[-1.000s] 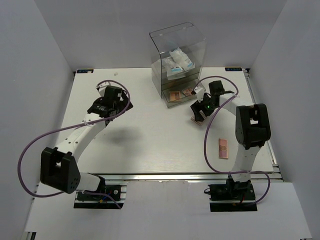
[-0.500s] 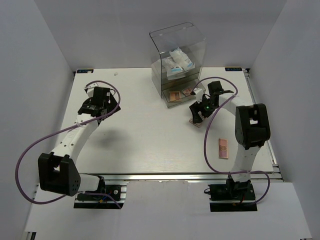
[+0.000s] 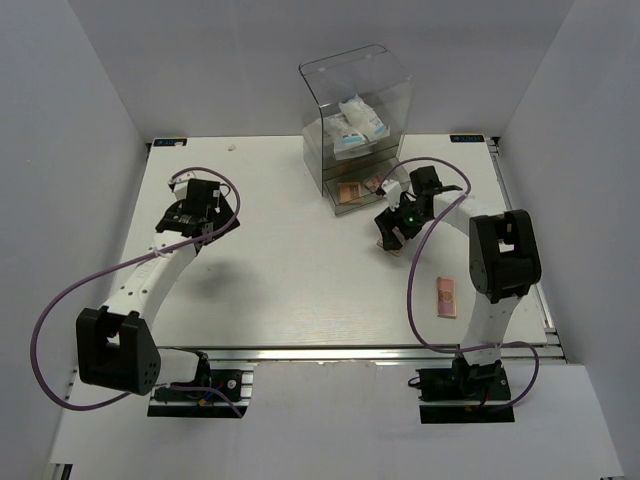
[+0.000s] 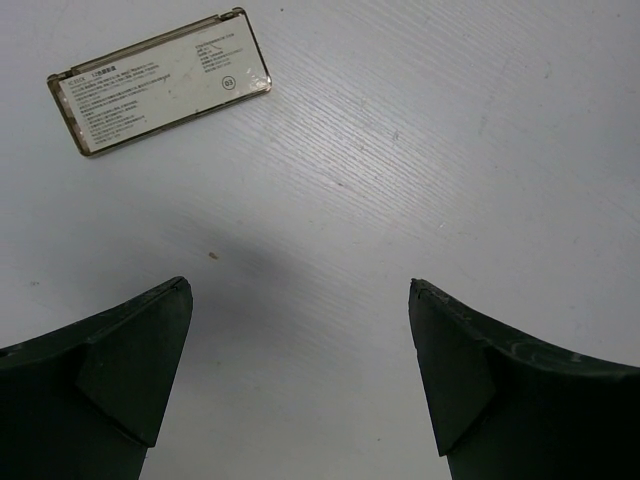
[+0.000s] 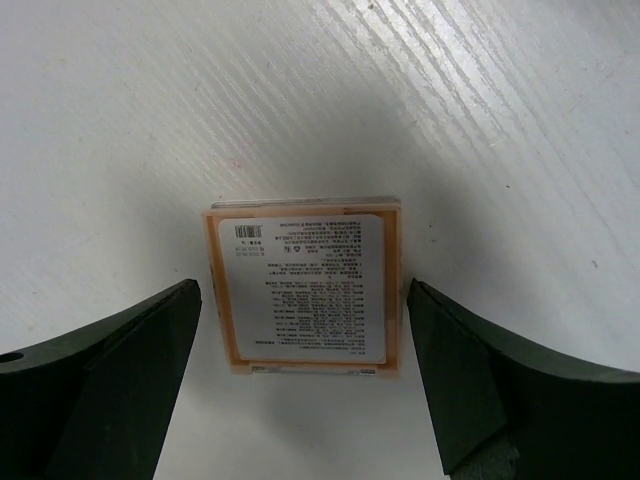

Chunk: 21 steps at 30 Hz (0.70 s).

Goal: Organize the makeup

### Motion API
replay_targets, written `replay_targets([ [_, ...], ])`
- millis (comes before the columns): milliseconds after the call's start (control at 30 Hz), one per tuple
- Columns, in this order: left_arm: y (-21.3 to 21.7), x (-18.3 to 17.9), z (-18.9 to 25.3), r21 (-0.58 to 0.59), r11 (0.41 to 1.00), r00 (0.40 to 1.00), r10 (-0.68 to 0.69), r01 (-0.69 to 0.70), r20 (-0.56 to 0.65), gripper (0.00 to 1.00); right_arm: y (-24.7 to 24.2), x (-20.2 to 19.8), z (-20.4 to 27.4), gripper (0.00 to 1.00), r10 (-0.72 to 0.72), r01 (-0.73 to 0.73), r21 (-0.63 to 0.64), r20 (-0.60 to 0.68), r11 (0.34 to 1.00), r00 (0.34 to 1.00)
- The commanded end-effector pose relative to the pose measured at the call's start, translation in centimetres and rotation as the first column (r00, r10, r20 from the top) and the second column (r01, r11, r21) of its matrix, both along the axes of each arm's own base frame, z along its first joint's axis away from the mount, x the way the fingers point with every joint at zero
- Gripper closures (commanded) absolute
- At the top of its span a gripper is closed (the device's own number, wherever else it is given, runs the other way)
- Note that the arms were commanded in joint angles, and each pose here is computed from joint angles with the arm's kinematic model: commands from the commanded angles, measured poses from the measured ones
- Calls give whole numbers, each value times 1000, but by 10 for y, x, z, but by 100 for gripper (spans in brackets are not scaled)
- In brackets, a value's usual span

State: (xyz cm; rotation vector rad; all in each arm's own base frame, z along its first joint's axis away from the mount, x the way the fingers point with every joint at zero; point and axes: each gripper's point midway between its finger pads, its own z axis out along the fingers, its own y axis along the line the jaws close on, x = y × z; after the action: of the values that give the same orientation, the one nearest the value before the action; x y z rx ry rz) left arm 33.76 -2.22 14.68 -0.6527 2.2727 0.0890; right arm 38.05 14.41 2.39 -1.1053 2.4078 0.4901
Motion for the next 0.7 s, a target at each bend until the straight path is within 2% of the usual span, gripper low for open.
replay_targets([
  [0, 13, -5, 13, 36, 999, 999, 25, -26, 26, 2, -6, -13, -18, 11, 27, -26, -86, 18, 996, 999],
  [267, 25, -9, 13, 62, 997, 999, 46, -47, 14, 2, -15, -15, -35, 12, 0, 8, -157, 55, 988, 999],
  [367, 30, -11, 10, 74, 996, 999, 54, -54, 0, 2, -16, -15, -37, 28, 17, -8, -171, 56, 985, 998],
  [400, 32, -11, 8, 77, 995, 998, 57, -56, -8, 2, -15, -16, -38, 41, 24, -15, -169, 49, 985, 999],
  [467, 38, -15, 2, 87, 994, 996, 77, -73, -40, 2, -14, -12, -34, 55, 32, -22, -161, 58, 987, 998],
  [500, 41, -15, 3, 92, 992, 995, 86, -81, -46, 2, -10, -12, -30, 66, 42, -33, -141, 63, 989, 997],
  [567, 47, -17, 1, 99, 990, 993, 102, -96, -60, 2, -3, -4, -17, 72, 50, -39, -107, 101, 993, 994],
  [600, 50, -17, 1, 101, 990, 992, 106, -99, -61, 2, 2, 4, -2, 79, 48, -36, -81, 146, 996, 988],
  [667, 58, -19, 3, 108, 987, 991, 122, -115, -62, 2, 16, 19, 23, 83, 52, -49, -17, 209, 999, 977],
])
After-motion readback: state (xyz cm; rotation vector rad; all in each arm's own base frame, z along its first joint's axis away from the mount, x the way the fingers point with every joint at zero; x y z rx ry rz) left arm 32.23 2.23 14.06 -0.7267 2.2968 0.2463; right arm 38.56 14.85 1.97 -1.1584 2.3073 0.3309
